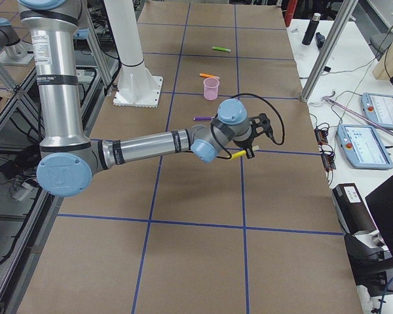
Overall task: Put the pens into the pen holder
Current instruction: 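Carry the yellow marker with the right gripper over the pink cup, then release the yellow marker into the cup and raise the right gripper, then grasp the green marker with the left gripper while the right arm withdraws, then carry the green marker with the left gripper over the pink cup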
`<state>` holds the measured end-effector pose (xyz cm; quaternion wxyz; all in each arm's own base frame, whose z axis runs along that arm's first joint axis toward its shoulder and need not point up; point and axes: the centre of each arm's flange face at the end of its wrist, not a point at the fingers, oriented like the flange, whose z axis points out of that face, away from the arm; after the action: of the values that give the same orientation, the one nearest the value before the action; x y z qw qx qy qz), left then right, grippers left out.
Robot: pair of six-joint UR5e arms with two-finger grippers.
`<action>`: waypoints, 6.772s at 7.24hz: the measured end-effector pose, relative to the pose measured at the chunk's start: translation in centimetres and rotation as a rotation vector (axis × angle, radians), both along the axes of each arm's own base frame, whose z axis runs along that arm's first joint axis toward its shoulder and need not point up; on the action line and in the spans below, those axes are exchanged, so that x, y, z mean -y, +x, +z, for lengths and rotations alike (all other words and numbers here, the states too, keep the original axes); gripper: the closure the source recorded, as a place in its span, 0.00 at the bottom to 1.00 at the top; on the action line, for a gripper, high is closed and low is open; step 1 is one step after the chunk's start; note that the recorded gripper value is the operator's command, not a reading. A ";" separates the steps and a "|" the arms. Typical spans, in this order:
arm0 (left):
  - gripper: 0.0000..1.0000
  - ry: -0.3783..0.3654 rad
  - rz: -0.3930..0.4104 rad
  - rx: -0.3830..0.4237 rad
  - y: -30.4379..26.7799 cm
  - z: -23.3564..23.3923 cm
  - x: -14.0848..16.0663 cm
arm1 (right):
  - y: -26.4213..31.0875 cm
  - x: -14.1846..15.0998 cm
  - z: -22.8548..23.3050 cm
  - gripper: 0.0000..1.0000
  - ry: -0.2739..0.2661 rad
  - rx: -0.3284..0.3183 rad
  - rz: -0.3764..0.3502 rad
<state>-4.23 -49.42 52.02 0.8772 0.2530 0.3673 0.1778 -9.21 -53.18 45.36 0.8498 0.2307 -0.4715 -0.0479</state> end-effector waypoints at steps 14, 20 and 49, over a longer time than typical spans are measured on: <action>0.00 -0.024 0.030 -0.044 5.8 0.0 2.0 | -44.1 -17.3 -27.4 0.01 0.197 0.266 0.381; 0.00 -0.158 0.022 -0.098 14.4 -2.2 2.7 | -39.9 -11.4 -27.5 0.01 0.112 0.267 0.374; 1.00 0.204 0.039 -0.470 40.5 -27.4 0.8 | -4.6 4.1 -7.0 0.00 -0.021 -0.046 -0.103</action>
<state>36.30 -50.19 24.59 0.7341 0.3676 0.5460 0.1672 -13.84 -57.28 38.36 0.8592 0.1962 -0.4634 -0.0922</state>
